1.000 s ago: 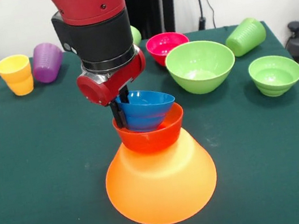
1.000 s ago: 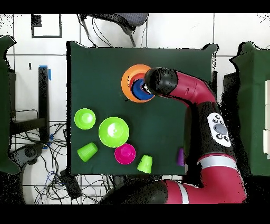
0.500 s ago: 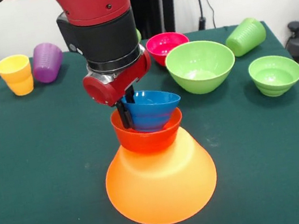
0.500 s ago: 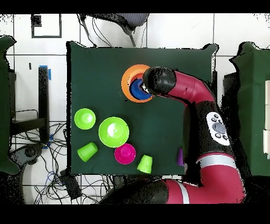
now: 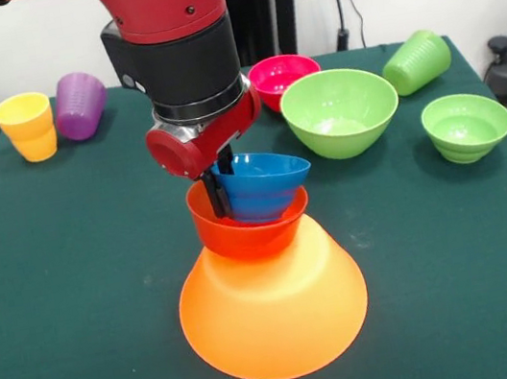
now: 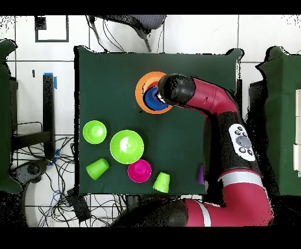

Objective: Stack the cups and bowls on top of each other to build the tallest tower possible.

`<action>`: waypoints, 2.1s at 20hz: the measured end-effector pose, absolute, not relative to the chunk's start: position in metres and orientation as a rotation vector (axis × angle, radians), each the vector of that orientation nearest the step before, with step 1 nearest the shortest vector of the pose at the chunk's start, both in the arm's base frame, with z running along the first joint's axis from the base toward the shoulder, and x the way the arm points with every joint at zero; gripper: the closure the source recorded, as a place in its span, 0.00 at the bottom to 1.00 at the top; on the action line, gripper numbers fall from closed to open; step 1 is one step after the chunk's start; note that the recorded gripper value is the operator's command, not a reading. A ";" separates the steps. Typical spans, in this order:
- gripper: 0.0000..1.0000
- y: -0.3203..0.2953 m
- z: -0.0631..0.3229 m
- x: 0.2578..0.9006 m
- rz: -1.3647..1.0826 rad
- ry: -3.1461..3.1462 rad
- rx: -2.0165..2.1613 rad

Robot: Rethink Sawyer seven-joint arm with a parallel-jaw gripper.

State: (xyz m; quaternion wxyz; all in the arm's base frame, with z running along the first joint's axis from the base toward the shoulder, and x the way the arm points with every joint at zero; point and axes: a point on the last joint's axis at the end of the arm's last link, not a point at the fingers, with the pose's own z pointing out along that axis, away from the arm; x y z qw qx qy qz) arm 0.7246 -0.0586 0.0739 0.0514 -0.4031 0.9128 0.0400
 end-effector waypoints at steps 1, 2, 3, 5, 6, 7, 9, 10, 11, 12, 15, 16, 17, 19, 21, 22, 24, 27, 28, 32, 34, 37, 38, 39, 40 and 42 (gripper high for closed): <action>1.00 -0.059 0.074 0.725 0.122 2.777 -1.227; 1.00 -0.059 0.074 0.725 0.122 2.777 -1.227; 1.00 -0.059 0.074 0.725 0.122 2.777 -1.227; 0.00 -0.058 0.074 0.725 0.122 2.778 -1.227; 0.00 -0.059 0.074 0.725 0.122 2.777 -1.227; 0.00 -0.059 0.074 0.725 0.121 2.777 -1.227; 0.00 -0.059 0.074 0.725 0.122 2.778 -1.227; 0.00 -0.059 0.074 0.725 0.122 2.777 -1.227; 0.00 -0.059 0.074 0.725 0.122 2.777 -1.227; 0.00 -0.058 0.074 0.725 0.122 2.777 -1.227; 0.00 -0.058 0.074 0.725 0.122 2.777 -1.228; 0.00 -0.058 0.074 0.725 0.122 2.777 -1.228; 0.00 -0.058 0.074 0.725 0.122 2.777 -1.229; 0.00 -0.057 0.074 0.725 0.122 2.776 -1.230; 0.00 -0.057 0.074 0.725 0.122 2.776 -1.230; 0.00 -0.057 0.074 0.725 0.122 2.776 -1.230; 0.00 -0.057 0.074 0.725 0.122 2.776 -1.230; 0.00 -0.057 0.074 0.725 0.121 2.776 -1.231; 0.00 -0.057 0.075 0.725 0.120 2.775 -1.231; 0.00 -0.058 0.079 0.727 0.110 2.770 -1.230; 0.00 -0.059 0.084 0.730 0.088 2.758 -1.225; 0.00 -0.062 0.094 0.738 0.031 2.723 -1.208; 0.00 -0.063 0.097 0.740 0.014 2.712 -1.202; 0.00 -0.065 0.103 0.745 -0.029 2.686 -1.197; 0.00 -0.065 0.106 0.748 -0.055 2.669 -1.196; 0.00 -0.066 0.114 0.755 -0.115 2.630 -1.198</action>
